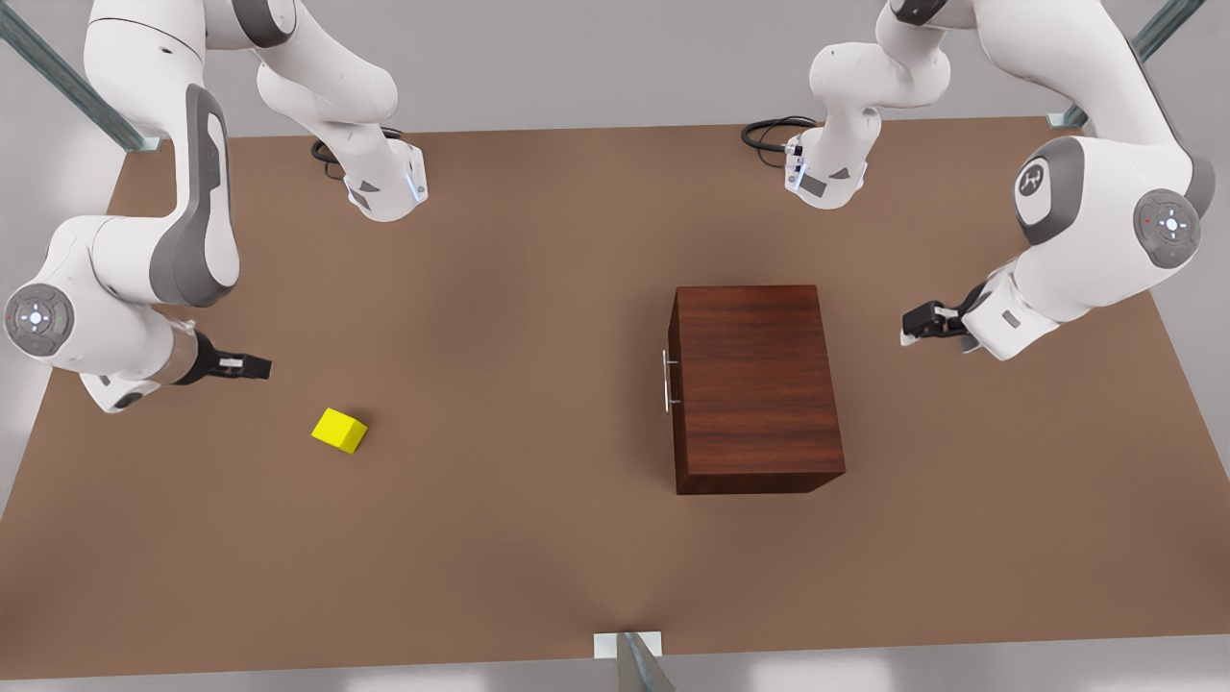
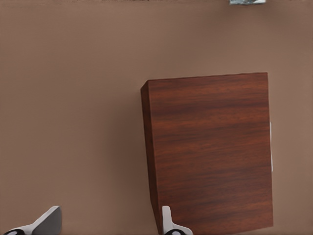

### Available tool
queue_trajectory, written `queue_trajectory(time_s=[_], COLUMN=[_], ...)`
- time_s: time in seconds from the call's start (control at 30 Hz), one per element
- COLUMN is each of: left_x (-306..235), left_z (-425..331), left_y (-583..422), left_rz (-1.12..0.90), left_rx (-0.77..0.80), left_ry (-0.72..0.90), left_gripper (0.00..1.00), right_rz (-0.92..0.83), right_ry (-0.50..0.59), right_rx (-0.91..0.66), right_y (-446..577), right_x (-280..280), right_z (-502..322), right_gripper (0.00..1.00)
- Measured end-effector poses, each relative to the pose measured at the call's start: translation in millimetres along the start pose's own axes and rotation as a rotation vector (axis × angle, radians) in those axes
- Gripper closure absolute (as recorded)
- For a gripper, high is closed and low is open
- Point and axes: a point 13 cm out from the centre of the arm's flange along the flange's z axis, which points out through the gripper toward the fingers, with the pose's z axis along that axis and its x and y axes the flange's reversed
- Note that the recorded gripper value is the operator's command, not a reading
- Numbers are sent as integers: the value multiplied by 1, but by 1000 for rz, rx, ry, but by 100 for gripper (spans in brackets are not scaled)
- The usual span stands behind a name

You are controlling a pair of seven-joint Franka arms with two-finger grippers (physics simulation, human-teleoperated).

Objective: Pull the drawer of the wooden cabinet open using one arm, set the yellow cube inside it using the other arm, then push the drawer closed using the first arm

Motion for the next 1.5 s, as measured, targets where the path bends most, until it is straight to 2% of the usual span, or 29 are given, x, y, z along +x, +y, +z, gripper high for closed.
queue_trajectory(time_s=[0.13, 0.3, 0.47, 0.73, 0.97, 1.2, 1.5], left_x=[-4, 34, 27, 23, -8, -5, 0], left_z=[8, 73, 162, 241, 259, 276, 307], left_y=[-18, -250, -367, -410, -373, -372, -354], left_rz=[45, 350, 293, 88, -106, -122, -160], left_rx=[-41, -166, -199, -219, -237, -349, -447], left_ry=[1, 41, -4, -66, -107, -187, -204], left_gripper=[0, 0, 0, 0, 0, 0, 0], right_rz=[8, 15, 22, 29, 33, 34, 36], right_ry=[-22, -35, -39, -42, -43, -43, -44], right_rx=[0, -1, -1, -2, -2, -1, 0], right_y=[0, 1, 0, 0, 0, 1, 1], right_x=[-5, -9, -11, -12, -12, -12, -12], right_z=[-2, -4, -4, -4, -4, -4, -4], right_gripper=[0, 0, 0, 0, 0, 0, 0])
